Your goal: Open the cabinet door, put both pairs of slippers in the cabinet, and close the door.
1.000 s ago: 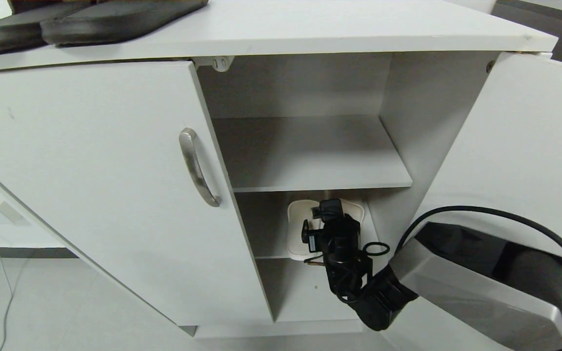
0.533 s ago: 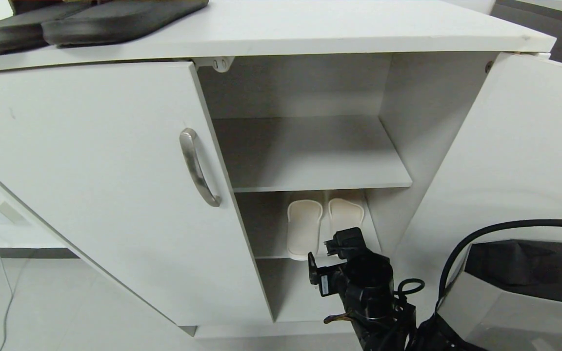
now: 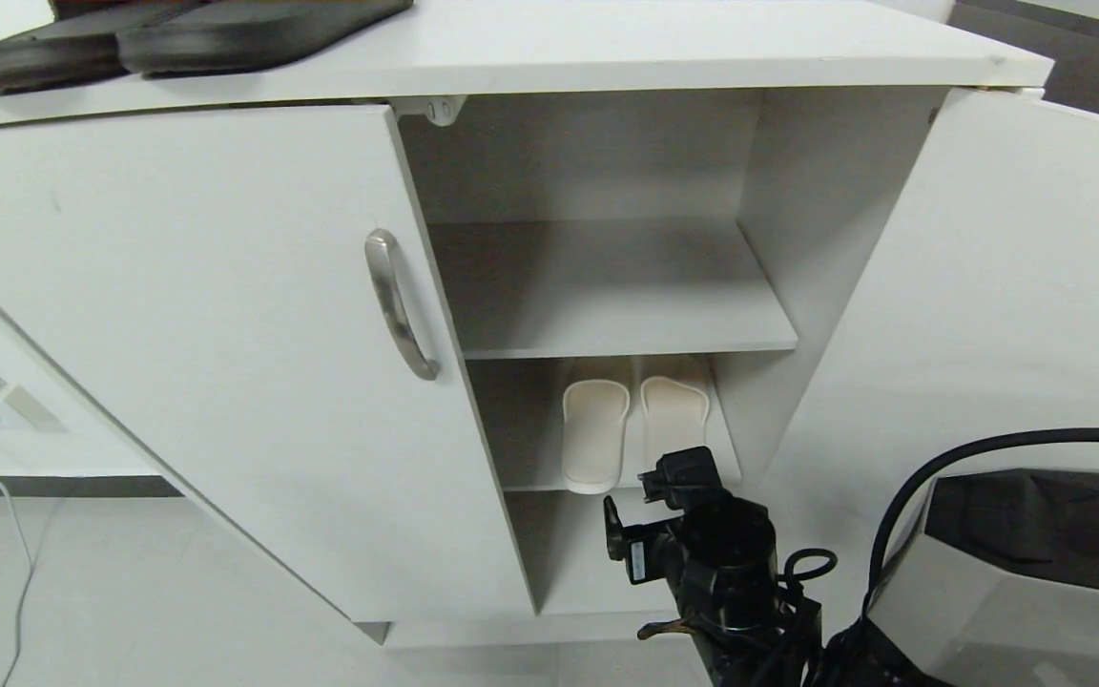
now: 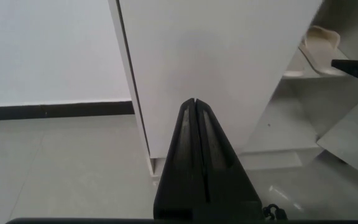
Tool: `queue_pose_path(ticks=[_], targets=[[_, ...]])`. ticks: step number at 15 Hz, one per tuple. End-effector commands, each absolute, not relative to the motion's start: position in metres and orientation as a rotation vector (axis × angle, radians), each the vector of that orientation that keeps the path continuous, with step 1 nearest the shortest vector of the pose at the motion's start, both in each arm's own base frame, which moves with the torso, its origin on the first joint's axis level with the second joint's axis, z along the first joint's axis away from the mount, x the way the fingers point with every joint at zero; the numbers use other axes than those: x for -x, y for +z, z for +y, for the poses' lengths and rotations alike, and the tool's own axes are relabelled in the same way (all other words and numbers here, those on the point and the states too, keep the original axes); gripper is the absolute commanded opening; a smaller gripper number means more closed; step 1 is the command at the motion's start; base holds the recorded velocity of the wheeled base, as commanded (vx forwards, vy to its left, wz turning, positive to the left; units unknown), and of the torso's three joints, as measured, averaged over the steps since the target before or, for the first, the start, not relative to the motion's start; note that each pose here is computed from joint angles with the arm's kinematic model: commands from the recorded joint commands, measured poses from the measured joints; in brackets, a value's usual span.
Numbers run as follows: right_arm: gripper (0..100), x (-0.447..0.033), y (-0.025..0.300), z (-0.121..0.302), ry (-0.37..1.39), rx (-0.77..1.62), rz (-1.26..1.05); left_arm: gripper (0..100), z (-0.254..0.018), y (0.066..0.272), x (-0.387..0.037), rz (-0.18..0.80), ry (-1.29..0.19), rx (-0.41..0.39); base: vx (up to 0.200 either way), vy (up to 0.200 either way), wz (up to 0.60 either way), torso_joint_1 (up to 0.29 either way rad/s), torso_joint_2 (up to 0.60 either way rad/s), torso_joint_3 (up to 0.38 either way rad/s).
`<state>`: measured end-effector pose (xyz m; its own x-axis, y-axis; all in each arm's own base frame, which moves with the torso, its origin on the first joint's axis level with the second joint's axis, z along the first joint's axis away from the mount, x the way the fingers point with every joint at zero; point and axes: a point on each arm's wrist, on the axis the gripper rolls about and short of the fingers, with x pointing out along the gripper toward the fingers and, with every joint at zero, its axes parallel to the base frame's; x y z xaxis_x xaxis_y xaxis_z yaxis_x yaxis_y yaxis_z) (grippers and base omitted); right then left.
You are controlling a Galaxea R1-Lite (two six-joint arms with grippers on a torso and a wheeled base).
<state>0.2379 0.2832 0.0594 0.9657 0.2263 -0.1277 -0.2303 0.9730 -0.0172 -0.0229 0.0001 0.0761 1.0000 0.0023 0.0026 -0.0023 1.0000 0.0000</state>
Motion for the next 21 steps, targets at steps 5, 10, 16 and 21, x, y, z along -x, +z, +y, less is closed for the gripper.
queue_pose_path(ticks=[5, 10, 16, 21], targets=[[100, -0.2378, 0.0604, 0.2848, 0.235, 0.032, 0.122, 0, 0.0002, 0.0761, 0.0228, -0.002, 0.009, 0.008, -0.040, 0.000, 0.00, 0.000, 0.00, 0.000], [100, -0.2386, 0.0625, 0.2858, 0.236, 0.030, 0.115, 0, 0.0002, 0.0761, 0.0228, -0.002, 0.008, 0.008, 0.000, 0.000, 0.00, 0.000, 0.00, 0.000], [100, -0.2394, 0.0640, 0.2868, 0.236, 0.024, 0.110, 0, 0.0001, 0.0761, 0.0228, -0.002, 0.005, 0.005, 0.000, 0.000, 0.00, 0.000, 0.00, 0.000], [100, -0.2388, 0.0638, 0.2870, 0.238, 0.024, 0.110, 0, 0.0000, 0.0761, 0.0227, 0.000, 0.002, 0.005, 0.000, 0.000, 0.00, 0.000, 0.00, 0.000]])
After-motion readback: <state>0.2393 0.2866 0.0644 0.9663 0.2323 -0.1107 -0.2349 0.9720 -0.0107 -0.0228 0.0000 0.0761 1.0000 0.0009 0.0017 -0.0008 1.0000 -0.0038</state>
